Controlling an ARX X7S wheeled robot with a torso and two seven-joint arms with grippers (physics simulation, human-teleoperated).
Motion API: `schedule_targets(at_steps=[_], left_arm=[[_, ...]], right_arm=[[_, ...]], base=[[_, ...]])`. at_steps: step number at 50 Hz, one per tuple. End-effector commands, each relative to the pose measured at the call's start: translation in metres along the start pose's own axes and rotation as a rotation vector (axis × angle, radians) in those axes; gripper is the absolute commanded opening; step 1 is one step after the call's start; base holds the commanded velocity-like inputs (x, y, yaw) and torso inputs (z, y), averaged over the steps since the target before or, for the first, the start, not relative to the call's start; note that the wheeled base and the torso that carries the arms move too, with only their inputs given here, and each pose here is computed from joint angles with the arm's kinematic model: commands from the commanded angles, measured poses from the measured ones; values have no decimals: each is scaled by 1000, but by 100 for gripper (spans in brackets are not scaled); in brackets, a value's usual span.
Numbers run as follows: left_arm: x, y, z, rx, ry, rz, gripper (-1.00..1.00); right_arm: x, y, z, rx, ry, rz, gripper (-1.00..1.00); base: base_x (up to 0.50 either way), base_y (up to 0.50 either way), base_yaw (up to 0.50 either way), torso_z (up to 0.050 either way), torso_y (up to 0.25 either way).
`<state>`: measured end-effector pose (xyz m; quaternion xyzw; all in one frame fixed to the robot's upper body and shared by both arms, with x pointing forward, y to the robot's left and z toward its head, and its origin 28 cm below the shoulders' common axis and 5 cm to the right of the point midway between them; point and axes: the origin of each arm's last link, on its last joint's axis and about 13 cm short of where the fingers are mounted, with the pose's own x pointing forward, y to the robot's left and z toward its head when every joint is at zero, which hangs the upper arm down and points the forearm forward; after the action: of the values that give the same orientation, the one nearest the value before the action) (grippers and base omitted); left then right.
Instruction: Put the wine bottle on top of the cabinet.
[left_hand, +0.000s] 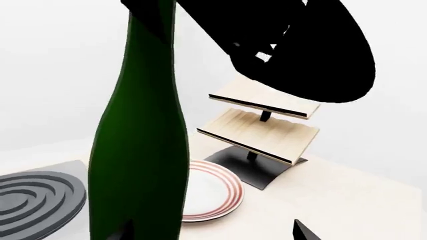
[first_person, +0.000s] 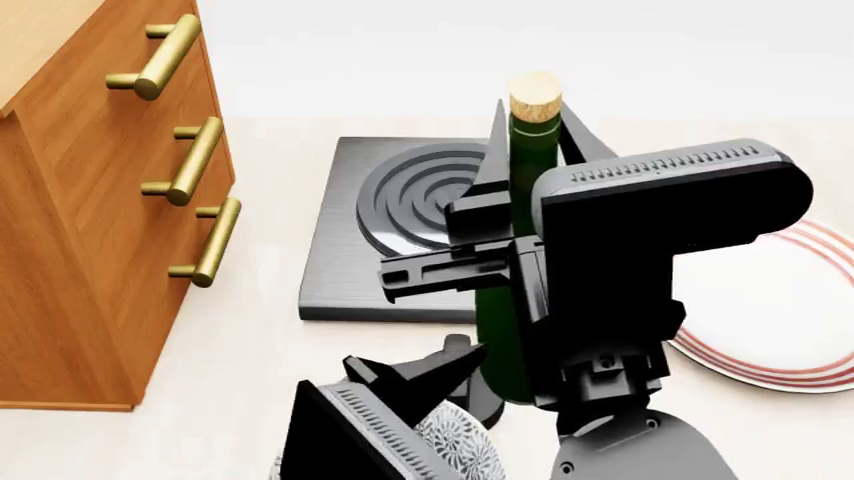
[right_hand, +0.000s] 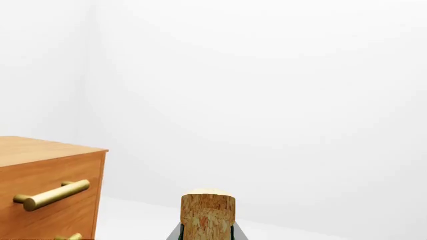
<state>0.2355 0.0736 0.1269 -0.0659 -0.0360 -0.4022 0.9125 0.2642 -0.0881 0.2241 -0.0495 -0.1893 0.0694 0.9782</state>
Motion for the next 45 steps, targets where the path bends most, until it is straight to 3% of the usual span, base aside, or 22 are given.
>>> schedule_targets(at_steps=[1, 28, 45], left_arm=[[8, 3, -4, 34, 18, 15, 100], [19, 18, -2, 46, 18, 75, 100], [34, 23, -1, 103, 28, 105, 100]], right_arm=[[-1, -2, 2, -17, -21, -11, -100], [-1, -4, 2, -20, -20, -16, -100], [-7, -2, -2, -17, -14, -7, -100]], base=[[0, 0, 0, 15, 0], [0, 0, 0, 0, 0], [0, 0, 0, 0, 1]])
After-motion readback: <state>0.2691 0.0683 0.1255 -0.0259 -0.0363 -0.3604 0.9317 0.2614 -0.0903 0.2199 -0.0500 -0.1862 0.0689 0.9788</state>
